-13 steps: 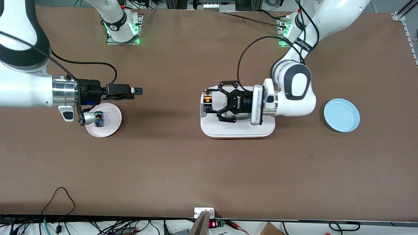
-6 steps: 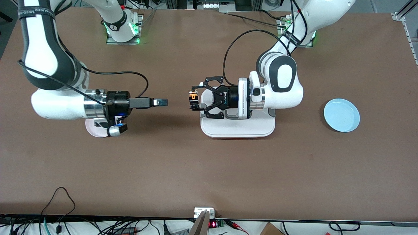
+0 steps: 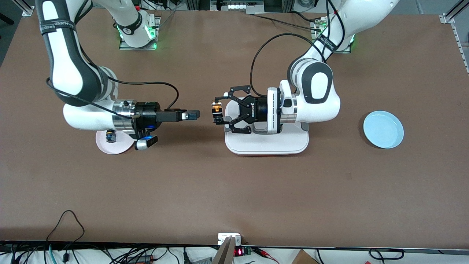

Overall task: Transfer orange switch to right arm and place
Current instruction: 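Grasp the orange switch with the right gripper from the left gripper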

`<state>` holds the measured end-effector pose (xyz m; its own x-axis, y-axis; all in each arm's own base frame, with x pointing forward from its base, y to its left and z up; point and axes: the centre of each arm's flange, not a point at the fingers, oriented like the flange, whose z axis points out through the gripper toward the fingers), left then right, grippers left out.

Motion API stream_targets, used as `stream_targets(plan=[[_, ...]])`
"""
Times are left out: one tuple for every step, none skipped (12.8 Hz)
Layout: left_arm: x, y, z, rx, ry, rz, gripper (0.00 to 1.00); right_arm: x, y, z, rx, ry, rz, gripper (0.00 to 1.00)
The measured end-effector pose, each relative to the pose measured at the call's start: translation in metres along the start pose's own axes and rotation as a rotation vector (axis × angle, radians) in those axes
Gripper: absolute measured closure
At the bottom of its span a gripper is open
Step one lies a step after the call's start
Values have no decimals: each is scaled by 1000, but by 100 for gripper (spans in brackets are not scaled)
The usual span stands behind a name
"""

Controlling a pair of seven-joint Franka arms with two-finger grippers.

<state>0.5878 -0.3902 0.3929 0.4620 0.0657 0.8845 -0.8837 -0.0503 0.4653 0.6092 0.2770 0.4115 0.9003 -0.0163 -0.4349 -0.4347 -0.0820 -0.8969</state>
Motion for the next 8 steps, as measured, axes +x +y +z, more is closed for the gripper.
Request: stream_targets(plan=[[-1, 0, 0, 0, 0, -1, 28, -6, 2, 12, -2, 15, 3, 0], [-1, -1, 0, 0, -1, -2, 28, -12, 2, 24, -5, 25, 2, 0], [-2, -1, 0, 1, -1, -3, 28, -17, 2, 33, -5, 32, 2, 0], [-2, -2, 0, 0, -1, -3, 28, -22, 2, 40, -3, 38, 4, 0], [-3, -2, 0, 1, -1, -3, 28, -25, 3, 45, -3, 44, 6, 0], [-3, -2, 0, 1, -1, -3, 28, -26, 4, 46, -3, 46, 8, 0], [-3, -2, 0, 1, -1, -3, 28, -26, 4, 47, -3, 47, 10, 0], [-3, -2, 0, 1, -1, -3, 28, -26, 6, 47, -3, 48, 13, 2]])
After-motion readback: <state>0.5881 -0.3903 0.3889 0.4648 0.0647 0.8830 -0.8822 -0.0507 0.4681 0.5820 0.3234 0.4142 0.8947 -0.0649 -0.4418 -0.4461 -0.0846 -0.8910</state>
